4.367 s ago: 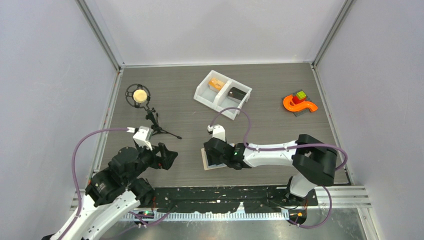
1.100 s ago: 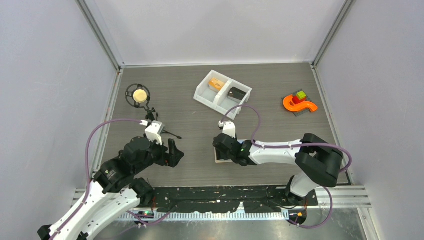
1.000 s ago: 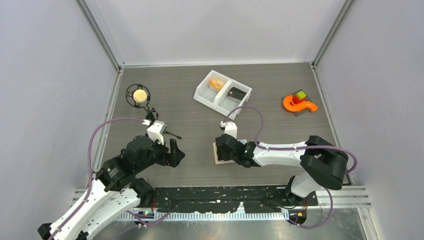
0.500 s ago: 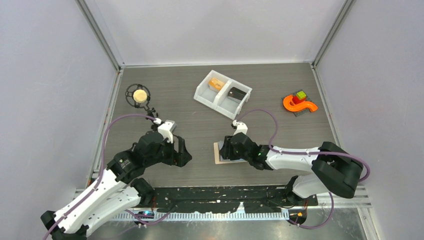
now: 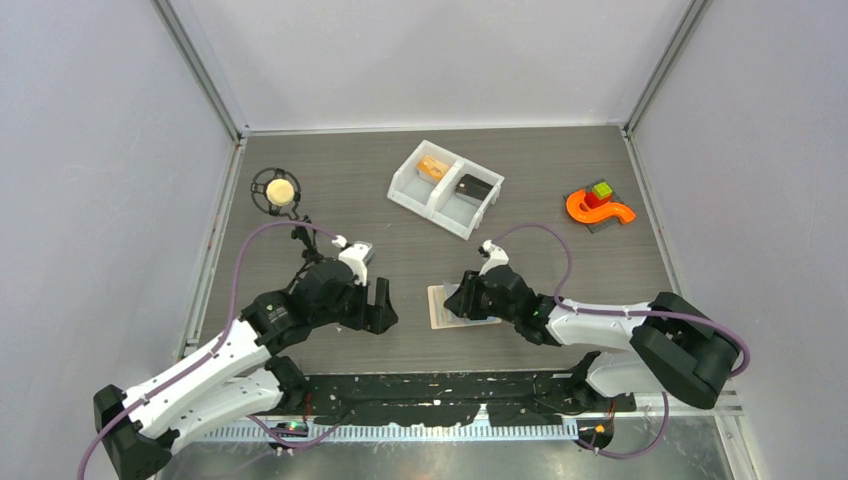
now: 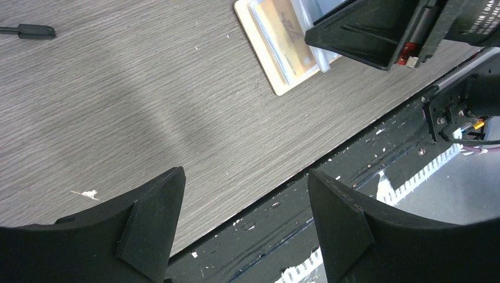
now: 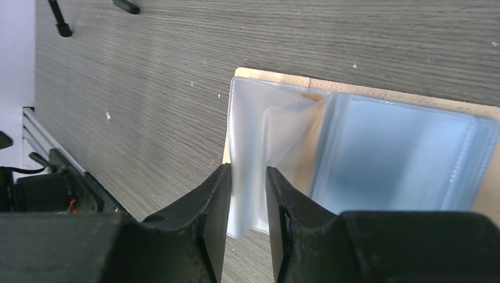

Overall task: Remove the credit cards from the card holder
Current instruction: Remove the credit card from the storage box.

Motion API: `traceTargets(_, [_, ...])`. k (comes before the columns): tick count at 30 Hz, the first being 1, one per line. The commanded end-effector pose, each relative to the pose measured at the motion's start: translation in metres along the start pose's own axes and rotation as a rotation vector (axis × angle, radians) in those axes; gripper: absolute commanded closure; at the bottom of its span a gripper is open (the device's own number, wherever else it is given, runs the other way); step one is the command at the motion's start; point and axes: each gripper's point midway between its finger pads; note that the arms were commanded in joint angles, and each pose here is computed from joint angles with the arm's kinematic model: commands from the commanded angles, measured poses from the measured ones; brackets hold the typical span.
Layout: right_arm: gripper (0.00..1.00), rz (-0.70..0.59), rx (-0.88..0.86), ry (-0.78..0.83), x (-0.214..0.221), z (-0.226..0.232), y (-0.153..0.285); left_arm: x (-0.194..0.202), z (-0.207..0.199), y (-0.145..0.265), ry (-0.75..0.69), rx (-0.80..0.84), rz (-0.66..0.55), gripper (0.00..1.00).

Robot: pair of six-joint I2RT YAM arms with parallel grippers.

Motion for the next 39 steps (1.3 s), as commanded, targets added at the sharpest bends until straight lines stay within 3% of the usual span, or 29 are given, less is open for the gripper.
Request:
traceTargets(1, [0.68, -0.04, -0.109, -0.018, -0.014, 0.019, 0.006, -0.032, -0.011, 0.002, 0.002, 0.012, -0.095, 0.21])
traceTargets(6, [0.69, -0.072, -0.065, -0.023, -0.021, 0.006, 0.016, -0.033, -0.015, 0.001, -0.001, 0.015, -0.085, 0.22])
traceTargets(14, [0.6, -0.219, 0.278, 0.011, -0.048, -0.058, 0.061, -0.034, -0.017, 0.003, -0.012, 0.01, -0.087, 0.22])
traceTargets(22, [0.59, -0.263, 0.292, 0.039, -0.069, -0.044, 0.081, -0.031, -0.016, 0.0, -0.018, 0.008, -0.079, 0.22])
traceTargets(27, [0.59, -0.272, 0.172, 0.043, -0.074, -0.014, 0.077, -0.028, -0.012, 0.0, -0.021, 0.002, -0.092, 0.22])
traceTargets(34, [0.39, -0.212, 0.195, 0.106, -0.062, 0.003, 0.057, -0.024, -0.008, 0.002, -0.008, 0.0, -0.114, 0.23])
traceTargets(39, [0.34, -0.163, 0.21, 0.183, -0.046, 0.024, 0.036, -0.026, -0.005, 0.009, -0.007, -0.008, -0.142, 0.23])
Point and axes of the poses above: each gripper's point midway between its finger pads, its own y axis back along the fingers, its own z axis along the line the jaws close on, x = y × z, and after that the axes turned 7 degrees about -y, right-handed
